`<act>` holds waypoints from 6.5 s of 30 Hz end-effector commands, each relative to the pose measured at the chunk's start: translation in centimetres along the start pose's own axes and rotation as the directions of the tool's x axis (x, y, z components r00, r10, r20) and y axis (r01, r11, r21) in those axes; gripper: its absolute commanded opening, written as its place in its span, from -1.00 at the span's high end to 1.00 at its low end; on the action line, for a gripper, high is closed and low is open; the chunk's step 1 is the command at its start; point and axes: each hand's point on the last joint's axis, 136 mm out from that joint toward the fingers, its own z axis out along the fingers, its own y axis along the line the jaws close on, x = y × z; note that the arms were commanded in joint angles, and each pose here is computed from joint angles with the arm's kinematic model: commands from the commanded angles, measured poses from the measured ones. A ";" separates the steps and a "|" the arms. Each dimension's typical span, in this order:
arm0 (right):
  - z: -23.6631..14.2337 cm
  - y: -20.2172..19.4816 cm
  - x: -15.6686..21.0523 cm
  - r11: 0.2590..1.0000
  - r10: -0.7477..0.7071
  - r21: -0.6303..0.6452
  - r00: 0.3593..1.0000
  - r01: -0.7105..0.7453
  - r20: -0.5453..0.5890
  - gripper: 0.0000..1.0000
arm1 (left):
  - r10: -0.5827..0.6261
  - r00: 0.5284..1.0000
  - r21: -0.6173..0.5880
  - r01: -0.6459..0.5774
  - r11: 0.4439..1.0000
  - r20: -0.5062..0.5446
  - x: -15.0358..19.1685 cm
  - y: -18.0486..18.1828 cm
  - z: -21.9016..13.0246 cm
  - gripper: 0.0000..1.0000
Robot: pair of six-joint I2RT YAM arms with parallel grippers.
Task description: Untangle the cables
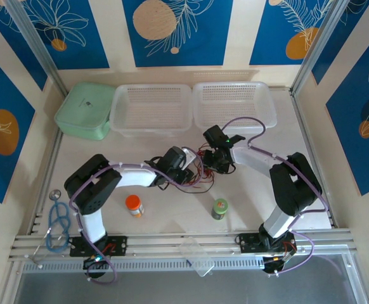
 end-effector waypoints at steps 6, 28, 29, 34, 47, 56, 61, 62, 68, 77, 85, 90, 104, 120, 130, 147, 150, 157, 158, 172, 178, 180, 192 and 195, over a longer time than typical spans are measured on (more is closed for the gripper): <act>-2.6 -4.8 -1.8 0.975 -0.170 0.145 0.985 0.170 -0.007 0.58 | -0.041 0.981 -0.205 0.001 0.979 -0.190 6.7 4.7 -0.6 -0.04; -8.8 -1.2 0.2 0.983 -0.156 -0.086 0.986 0.160 0.051 -0.49 | 0.174 0.983 -0.152 -0.163 0.975 0.063 -4.9 3.3 -7.9 -0.10; -9.1 -0.4 0.7 0.980 -0.150 -0.125 0.987 0.155 0.050 -0.42 | 0.166 0.983 -0.145 -0.154 0.977 0.075 -5.2 3.1 -8.3 -0.10; -8.6 3.2 2.4 0.958 -0.140 -0.254 0.990 0.135 -0.001 -0.02 | 0.114 0.991 -0.139 -0.103 0.985 0.074 -5.1 3.1 -8.5 -0.12; 0.5 3.5 0.7 0.993 -0.115 -0.041 0.989 0.111 -0.098 0.37 | -0.038 0.998 -0.130 0.032 0.991 -0.046 -1.3 2.8 -0.9 -0.09; 4.2 1.4 1.6 0.984 -0.121 0.108 0.981 0.139 -0.151 0.55 | -0.036 0.991 -0.216 0.008 0.976 -0.126 2.6 4.3 -0.6 -0.08; 4.7 -0.1 1.6 0.970 -0.142 0.173 0.977 0.170 -0.161 0.83 | -0.008 0.978 -0.301 -0.056 0.952 -0.207 4.5 5.9 -0.7 -0.07; 4.4 -0.4 1.5 0.965 -0.153 0.187 0.975 0.182 -0.158 0.90 | -0.001 0.975 -0.315 -0.071 0.946 -0.224 4.9 6.2 -0.8 -0.07; 2.0 -2.9 0.4 0.917 -0.263 0.272 0.955 0.292 -0.139 1.00 | 0.045 0.957 -0.377 -0.156 0.913 -0.287 5.4 8.0 -1.2 -0.06; -0.7 -7.7 -0.9 0.885 -0.298 0.332 0.945 0.326 -0.134 1.00 | 0.032 0.973 -0.386 -0.122 0.914 -0.230 3.7 9.9 -1.7 -0.05; -3.3 -4.9 -1.1 0.971 -0.215 0.088 0.974 0.220 -0.065 0.66 | 0.102 0.983 -0.319 -0.147 0.936 -0.154 -0.2 8.7 -2.4 -0.04; -6.1 -1.6 -0.4 0.981 -0.148 -0.130 0.988 0.141 -0.042 0.28 | 0.139 0.989 -0.280 -0.146 0.949 -0.045 -4.3 7.5 -4.9 -0.07; -2.6 1.1 1.6 0.955 0.054 -0.280 0.987 -0.096 -0.153 0.57 | 0.038 0.999 -0.031 -0.037 0.999 0.032 -6.8 1.5 -6.1 -0.10; 3.3 -4.3 1.6 0.992 0.060 0.122 0.988 -0.043 -0.143 0.86 | -0.090 0.945 -0.306 -0.011 0.952 -0.314 4.0 5.1 -0.4 -0.04; 1.3 -9.6 -0.3 0.971 0.170 0.184 0.982 -0.153 -0.078 0.89 | -0.055 0.905 -0.462 -0.163 0.872 -0.423 5.9 8.7 -4.7 -0.06; -3.3 -11.7 -1.8 0.964 0.253 0.080 0.967 -0.253 0.010 0.79 | 0.036 0.910 -0.475 -0.249 0.844 -0.413 3.4 10.6 -6.9 -0.07; -4.4 -10.3 -1.1 0.953 0.303 -0.017 0.953 -0.303 0.021 0.23 | 0.052 0.933 -0.454 -0.221 0.863 -0.355 1.2 10.1 -7.8 -0.08; -3.0 -9.0 -0.2 0.913 0.405 -0.063 0.914 -0.404 0.002 -0.43 | 0.057 0.965 -0.416 -0.164 0.895 -0.257 -2.6 9.0 -9.3 -0.11; -2.5 -9.0 -0.3 0.912 0.406 -0.051 0.914 -0.406 -0.006 -0.43 | 0.059 0.964 -0.411 -0.165 0.896 -0.258 -2.6 8.9 -9.2 -0.12; 1.9 -8.8 -2.6 0.922 0.380 0.082 0.925 -0.378 -0.008 -0.38 | 0.058 0.914 -0.381 -0.225 0.897 -0.403 2.0 8.7 -3.5 -0.15; 2.4 -9.1 -2.9 0.933 0.318 0.173 0.948 -0.316 0.015 -0.25 | 0.054 0.847 -0.415 -0.314 0.854 -0.529 5.2 10.0 -3.1 -0.14; 2.5 -9.2 -2.8 0.936 0.293 0.201 0.956 -0.290 0.015 -0.02 | 0.059 0.833 -0.429 -0.343 0.836 -0.550 5.6 10.5 -3.6 -0.15; -1.5 -14.6 -4.1 0.917 0.152 0.362 0.985 -0.170 0.077 1.00 | 0.092 0.796 -0.459 -0.434 0.775 -0.599 6.3 12.1 -5.4 -0.15; -2.9 -15.8 -4.5 0.909 0.092 0.400 0.992 -0.120 0.087 1.00 | 0.098 0.780 -0.457 -0.458 0.763 -0.618 6.9 12.4 -5.3 -0.15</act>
